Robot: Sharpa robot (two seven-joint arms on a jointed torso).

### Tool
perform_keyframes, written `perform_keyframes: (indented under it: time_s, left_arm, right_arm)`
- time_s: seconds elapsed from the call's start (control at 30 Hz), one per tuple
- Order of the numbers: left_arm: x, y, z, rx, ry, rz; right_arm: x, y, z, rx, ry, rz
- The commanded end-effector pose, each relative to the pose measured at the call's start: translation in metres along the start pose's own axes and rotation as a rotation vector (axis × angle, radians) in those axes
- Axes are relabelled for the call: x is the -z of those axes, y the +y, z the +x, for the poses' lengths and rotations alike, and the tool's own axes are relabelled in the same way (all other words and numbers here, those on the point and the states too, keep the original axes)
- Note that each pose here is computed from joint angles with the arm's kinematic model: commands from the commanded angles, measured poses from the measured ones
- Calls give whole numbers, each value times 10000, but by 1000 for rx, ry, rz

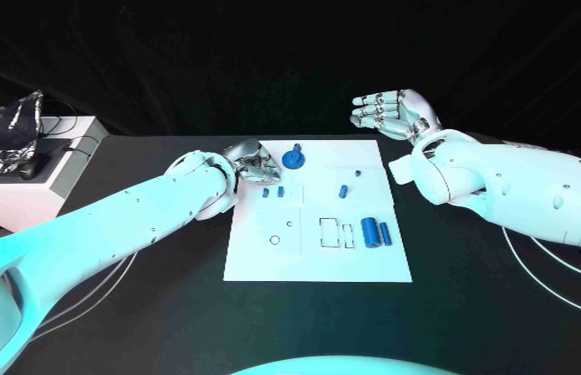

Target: Assemble the parts on the task board

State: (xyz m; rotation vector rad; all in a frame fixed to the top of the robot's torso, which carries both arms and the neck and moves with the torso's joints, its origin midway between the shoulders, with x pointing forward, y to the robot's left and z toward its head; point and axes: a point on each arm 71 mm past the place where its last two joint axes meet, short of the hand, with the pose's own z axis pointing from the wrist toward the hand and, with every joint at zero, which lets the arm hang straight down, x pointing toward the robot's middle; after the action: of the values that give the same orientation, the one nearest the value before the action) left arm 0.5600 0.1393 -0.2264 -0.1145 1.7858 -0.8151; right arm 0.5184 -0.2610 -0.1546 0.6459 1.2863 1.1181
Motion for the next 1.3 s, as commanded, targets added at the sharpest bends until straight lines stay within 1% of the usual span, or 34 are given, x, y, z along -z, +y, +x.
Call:
perform_keyframes:
  time_s: [0.03, 0.4, 0.7, 1.03, 1.3]
  left_arm:
    - [2, 13, 26, -8, 30, -13]
    - [6, 30, 13, 3, 21, -18]
    - [0, 5, 23, 23, 22, -4]
    - [1, 11, 35, 22, 37, -7]
    - [-2, -14, 45, 20, 36, 7]
  right_arm:
    - [2, 15, 10, -3, 9, -17]
    - [4, 12, 2, -3, 7, -16]
    - [3, 12, 4, -3, 8, -16]
    - [5, 11, 0, -3, 7, -16]
    - [5, 11, 1, -3, 7, -15]
